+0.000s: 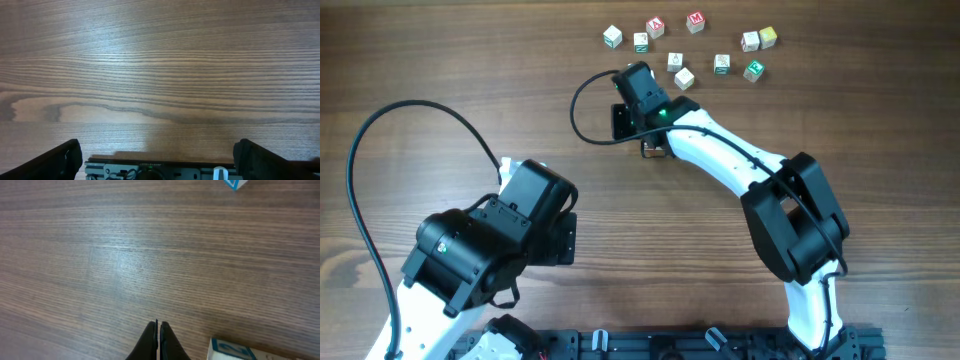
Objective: Form a horizontal line
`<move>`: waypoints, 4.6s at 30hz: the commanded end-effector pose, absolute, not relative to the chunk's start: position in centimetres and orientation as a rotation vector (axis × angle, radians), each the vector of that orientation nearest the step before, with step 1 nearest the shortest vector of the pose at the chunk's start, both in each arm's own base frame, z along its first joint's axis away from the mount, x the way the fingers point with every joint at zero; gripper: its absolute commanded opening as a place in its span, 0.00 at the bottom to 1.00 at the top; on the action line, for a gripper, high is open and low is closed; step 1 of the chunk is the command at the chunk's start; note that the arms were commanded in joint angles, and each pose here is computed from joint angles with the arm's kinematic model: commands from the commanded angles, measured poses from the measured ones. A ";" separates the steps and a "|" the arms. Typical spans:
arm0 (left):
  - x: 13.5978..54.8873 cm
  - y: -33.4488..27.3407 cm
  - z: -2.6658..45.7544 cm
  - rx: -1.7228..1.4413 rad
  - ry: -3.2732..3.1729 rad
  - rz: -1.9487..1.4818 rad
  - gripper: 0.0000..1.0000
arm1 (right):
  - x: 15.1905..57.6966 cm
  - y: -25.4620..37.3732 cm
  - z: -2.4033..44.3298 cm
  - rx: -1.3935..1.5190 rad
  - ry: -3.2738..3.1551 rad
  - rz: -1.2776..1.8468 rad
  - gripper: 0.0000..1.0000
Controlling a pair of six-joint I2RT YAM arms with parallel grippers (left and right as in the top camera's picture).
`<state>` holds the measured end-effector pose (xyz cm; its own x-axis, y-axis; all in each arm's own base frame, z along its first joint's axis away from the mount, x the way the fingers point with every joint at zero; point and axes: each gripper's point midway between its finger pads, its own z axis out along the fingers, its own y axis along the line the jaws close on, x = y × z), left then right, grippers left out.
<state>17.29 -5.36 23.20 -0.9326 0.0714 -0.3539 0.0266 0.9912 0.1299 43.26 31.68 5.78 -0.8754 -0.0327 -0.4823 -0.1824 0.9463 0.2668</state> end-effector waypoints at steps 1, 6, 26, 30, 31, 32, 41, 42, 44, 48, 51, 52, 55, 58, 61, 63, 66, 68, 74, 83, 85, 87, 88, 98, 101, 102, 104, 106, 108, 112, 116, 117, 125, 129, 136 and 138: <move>17.4 -5.1 23.1 0.064 2.763 0.197 1.00 | 45.0 30.7 7.2 -0.131 2.575 0.315 0.05; 17.4 -5.1 23.1 0.064 2.763 0.196 1.00 | 45.6 27.6 8.0 -0.063 2.587 0.211 0.05; 17.4 -5.1 23.1 0.064 2.763 0.197 1.00 | 44.5 14.9 2.6 0.377 2.758 -0.050 0.05; 17.4 -5.1 23.1 0.064 2.763 0.197 1.00 | 44.4 14.6 1.9 0.406 2.750 -0.051 0.05; 17.4 -5.1 23.1 0.064 2.763 0.196 1.00 | 44.5 14.5 1.9 0.409 2.746 -0.052 0.04; 17.4 -5.1 23.1 0.064 2.763 0.196 1.00 | 44.6 14.5 1.9 0.410 2.742 -0.049 0.05; 17.4 -5.1 23.1 0.064 2.763 0.197 1.00 | 44.8 15.7 0.9 0.249 2.780 0.008 0.05; 17.4 -5.1 23.1 0.064 2.763 0.197 1.00 | 44.7 15.7 0.8 0.249 2.784 0.005 0.05; 17.4 -5.1 23.1 0.064 2.763 0.197 1.00 | 44.6 16.0 0.8 0.215 2.794 0.020 0.05; 17.4 -5.1 23.1 0.064 2.763 0.196 1.00 | 44.7 16.8 0.8 0.113 2.805 0.070 0.05; 17.4 -5.1 23.1 0.064 2.763 0.197 1.00 | 44.6 17.7 0.8 0.008 2.811 0.118 0.05; 17.4 -5.1 23.1 0.064 2.763 0.196 1.00 | 44.6 17.9 0.8 -0.023 2.812 0.132 0.04; 17.4 -5.1 23.1 0.064 2.763 0.197 1.00 | 44.5 18.2 0.8 -0.052 2.816 0.150 0.05; 17.4 -5.1 23.1 0.064 2.763 0.197 1.00 | 44.3 18.5 0.8 -0.109 2.820 0.171 0.05; 17.4 -5.1 23.1 0.064 2.763 0.196 1.00 | 44.0 19.2 0.9 -0.196 2.821 0.216 0.05; 17.4 -5.1 23.1 0.064 2.763 0.197 1.00 | 44.0 19.2 0.9 -0.206 2.821 0.219 0.04; 17.4 -5.1 23.1 0.064 2.763 0.197 1.00 | 44.0 19.2 0.8 -0.211 2.823 0.218 0.05; 17.4 -5.1 23.1 0.064 2.763 0.196 1.00 | 43.8 19.5 0.8 -0.249 2.824 0.237 0.05; 17.4 -5.1 23.1 0.064 2.763 0.197 1.00 | 43.6 19.5 0.8 -0.259 2.829 0.238 0.05; 17.4 -5.1 23.1 0.064 2.763 0.196 1.00 | 43.4 19.4 0.7 -0.271 2.841 0.232 0.05; 17.4 -5.1 23.1 0.064 2.763 0.196 1.00 | 43.4 19.4 0.7 -0.271 2.839 0.232 0.05; 17.4 -5.1 23.1 0.064 2.763 0.196 1.00 | 43.4 19.4 0.7 -0.269 2.839 0.231 0.05; 17.4 -5.1 23.1 0.064 2.763 0.197 1.00 | 43.5 19.2 0.7 -0.248 2.840 0.218 0.05; 17.4 -5.1 23.1 0.064 2.763 0.197 1.00 | 43.3 18.6 0.6 -0.230 2.850 0.171 0.05; 17.4 -5.1 23.1 0.064 2.763 0.197 1.00 | 43.1 19.0 0.6 -0.289 2.850 0.202 0.05; 17.4 -5.1 23.1 0.064 2.763 0.197 1.00 | 43.1 19.0 0.5 -0.296 2.852 0.201 0.05; 17.4 -5.1 23.1 0.064 2.763 0.196 1.00 | 42.8 19.2 0.5 -0.340 2.854 0.219 0.05; 17.4 -5.1 23.1 0.064 2.763 0.196 1.00 | 42.6 19.4 0.5 -0.361 2.858 0.230 0.04; 17.4 -5.1 23.1 0.064 2.763 0.197 1.00 | 42.6 19.3 0.5 -0.360 2.860 0.230 0.05; 17.4 -5.1 23.1 0.064 2.763 0.196 1.00 | 42.6 19.3 0.5 -0.360 2.860 0.229 0.05; 17.4 -5.1 23.1 0.064 2.763 0.196 1.00 | 42.6 19.3 0.5 -0.360 2.861 0.230 0.04; 17.4 -5.1 23.1 0.064 2.763 0.197 1.00 | 42.6 19.3 0.5 -0.360 2.861 0.229 0.05; 17.4 -5.1 23.1 0.064 2.763 0.196 1.00 | 42.6 18.3 0.3 -0.226 2.883 0.162 0.05; 17.4 -5.1 23.1 0.064 2.763 0.196 1.00 | 42.4 18.1 0.2 -0.219 2.895 0.150 0.05; 17.4 -5.1 23.1 0.064 2.763 0.196 1.00 | 41.4 17.7 0.0 -0.195 2.942 0.135 0.05; 17.4 -5.1 23.1 0.064 2.763 0.196 1.00 | 41.2 17.6 -0.1 -0.196 2.951 0.131 0.04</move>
<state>17.29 -5.36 23.20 -0.9326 0.0714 -0.3539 0.0266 0.9912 0.1299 41.70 18.24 1.18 -0.9650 -0.1405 -0.2214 -0.1656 0.9812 0.0991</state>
